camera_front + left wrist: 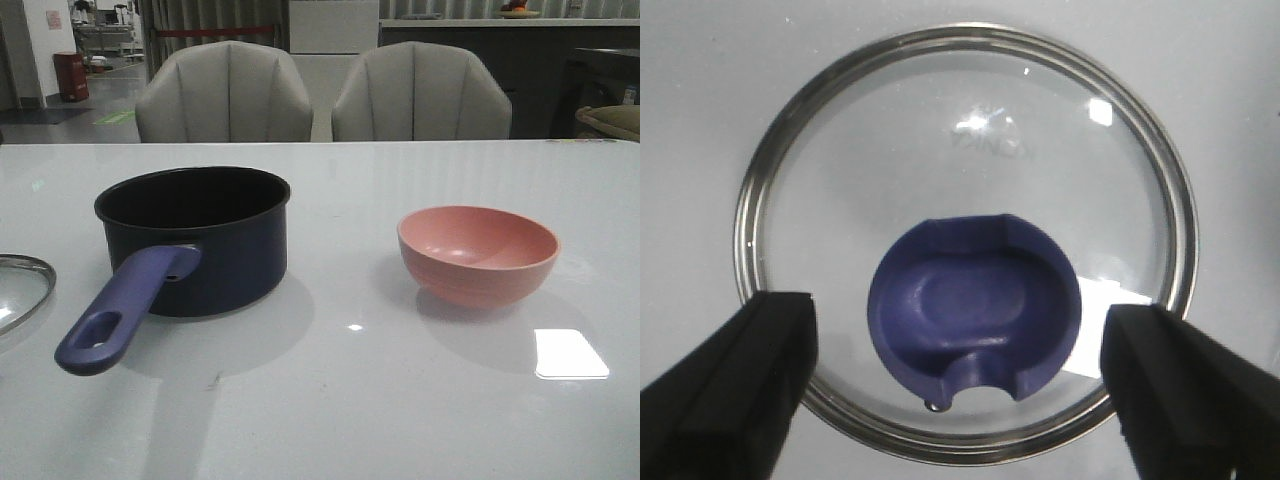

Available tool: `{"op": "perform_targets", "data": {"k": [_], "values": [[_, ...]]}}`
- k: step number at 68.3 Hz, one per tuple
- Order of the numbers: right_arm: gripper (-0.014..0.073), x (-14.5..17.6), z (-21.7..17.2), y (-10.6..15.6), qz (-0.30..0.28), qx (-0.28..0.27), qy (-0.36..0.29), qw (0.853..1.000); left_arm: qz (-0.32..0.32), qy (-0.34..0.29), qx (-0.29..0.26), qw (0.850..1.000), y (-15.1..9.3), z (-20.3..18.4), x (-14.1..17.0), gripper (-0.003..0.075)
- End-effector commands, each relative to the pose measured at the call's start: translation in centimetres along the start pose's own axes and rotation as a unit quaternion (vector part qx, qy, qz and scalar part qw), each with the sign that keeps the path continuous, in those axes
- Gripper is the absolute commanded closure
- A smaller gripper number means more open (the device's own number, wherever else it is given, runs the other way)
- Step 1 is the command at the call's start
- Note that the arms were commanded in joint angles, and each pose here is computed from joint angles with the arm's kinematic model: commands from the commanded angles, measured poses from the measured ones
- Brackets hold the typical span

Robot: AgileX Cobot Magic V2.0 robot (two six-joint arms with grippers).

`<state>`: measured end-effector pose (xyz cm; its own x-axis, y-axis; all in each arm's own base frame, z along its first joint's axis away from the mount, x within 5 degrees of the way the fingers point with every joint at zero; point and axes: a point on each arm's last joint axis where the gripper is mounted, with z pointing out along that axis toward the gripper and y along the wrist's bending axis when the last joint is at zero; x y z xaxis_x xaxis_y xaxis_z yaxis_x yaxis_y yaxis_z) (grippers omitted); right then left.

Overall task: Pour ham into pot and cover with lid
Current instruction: 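Release the bowl and grasp the lid knob with the left gripper, then lift the lid and lower it onto the pot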

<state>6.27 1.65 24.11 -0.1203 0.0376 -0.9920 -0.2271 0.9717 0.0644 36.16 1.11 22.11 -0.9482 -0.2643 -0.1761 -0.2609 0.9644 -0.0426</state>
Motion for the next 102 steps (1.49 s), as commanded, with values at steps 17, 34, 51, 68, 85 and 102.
{"op": "perform_targets", "data": {"k": [17, 34, 51, 68, 85, 102], "values": [[0.0437, -1.7, -0.2, -0.1, -0.006, 0.007, -0.053, 0.999, 0.003, -0.017, 0.019, 1.000, -0.4, -0.1, -0.8, 0.0114], [0.0437, -1.7, -0.2, -0.1, -0.006, 0.007, -0.053, 0.999, 0.004, -0.001, 0.024, 1.000, -0.6, 1.5, -1.0, 0.0125], [0.0437, -1.7, -0.2, -0.1, -0.006, 0.007, -0.053, 0.999, 0.004, -0.007, 0.025, 1.000, -0.7, 1.5, -1.2, 0.0347], [0.0437, -1.7, -0.2, -0.1, -0.006, 0.007, -0.053, 0.999, 0.004, -0.010, 0.026, 1.000, -0.7, 1.5, -1.2, 0.0409], [0.0437, -1.7, -0.2, -0.1, -0.006, 0.007, -0.053, 0.999, 0.006, -0.031, 0.031, 0.999, -0.7, 0.1, -1.5, 0.0409], [0.0437, -1.7, -0.2, -0.1, -0.006, 0.007, -0.053, 0.999, 0.022, -0.083, 0.042, 0.995, -0.9, -4.0, -2.0, 0.0409]]}}
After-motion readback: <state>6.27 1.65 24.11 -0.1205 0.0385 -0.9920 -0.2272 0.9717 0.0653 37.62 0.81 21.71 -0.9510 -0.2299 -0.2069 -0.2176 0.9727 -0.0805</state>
